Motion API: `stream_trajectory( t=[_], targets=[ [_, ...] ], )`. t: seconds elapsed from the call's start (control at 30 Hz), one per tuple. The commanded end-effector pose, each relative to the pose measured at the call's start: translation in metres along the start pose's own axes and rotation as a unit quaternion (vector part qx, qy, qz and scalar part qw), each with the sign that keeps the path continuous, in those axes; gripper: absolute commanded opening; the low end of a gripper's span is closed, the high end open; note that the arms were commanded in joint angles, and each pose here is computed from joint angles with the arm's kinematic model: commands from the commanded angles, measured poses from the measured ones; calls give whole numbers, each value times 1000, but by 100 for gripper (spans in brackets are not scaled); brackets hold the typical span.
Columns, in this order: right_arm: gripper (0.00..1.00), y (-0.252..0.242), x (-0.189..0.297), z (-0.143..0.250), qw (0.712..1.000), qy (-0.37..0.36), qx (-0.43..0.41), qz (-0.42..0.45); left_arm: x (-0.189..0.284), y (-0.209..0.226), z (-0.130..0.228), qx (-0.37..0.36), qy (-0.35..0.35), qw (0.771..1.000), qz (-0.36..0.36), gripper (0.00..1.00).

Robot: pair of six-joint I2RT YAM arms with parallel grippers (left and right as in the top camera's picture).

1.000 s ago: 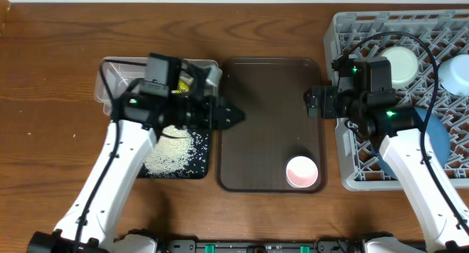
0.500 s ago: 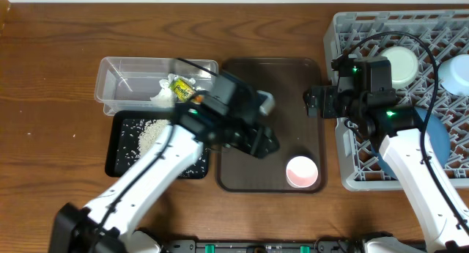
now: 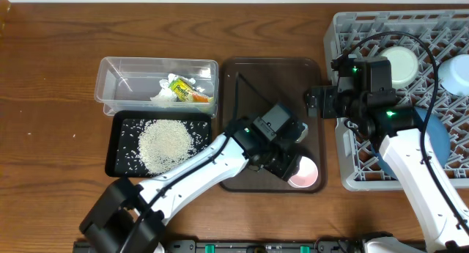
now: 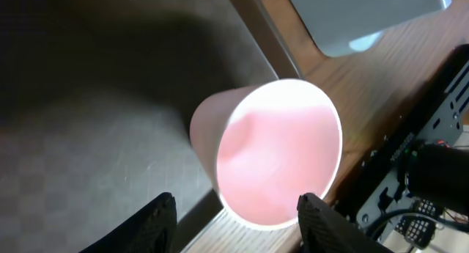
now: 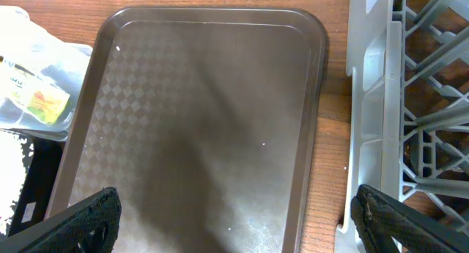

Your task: Sort waste into correct bins and load items into the dishwasher rack

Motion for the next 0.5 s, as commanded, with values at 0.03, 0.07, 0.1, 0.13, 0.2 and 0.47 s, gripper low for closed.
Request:
stream_trajectory(
  t=[0.03,0.07,0.1,0.13,0.2,0.47],
  targets=[
    [99,-1,1,-3,1000,-3,5,-1,-10,10,-1,10,-1,999,-31,54],
    [99,-1,1,-3,1000,-3,6,-1,-13,14,-2,18,-1,999,-47,52],
    [99,-1,1,-3,1000,-3,6,0,-15,18,-2,27,-1,998,-61,52],
    [99,-1,1,-3,1000,-3,6,0,-18,22,-1,36,0,997,-72,52],
    [99,-1,1,-3,1000,-3,6,0,-23,26,-1,46,3,995,-83,52],
    [99,-1,1,-3,1000,-3,6,0,-37,32,1,51,17,995,-86,42]
  ],
)
Point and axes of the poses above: each gripper's point midway between its finger pads, its own x axis back along the fingers, its own y axis along the line the jaws close on, z = x × y, the point moved 7 cm from there along x, back along the fingers, and after that the axes turned 2 degrees about -x, right-handed, at the moved point
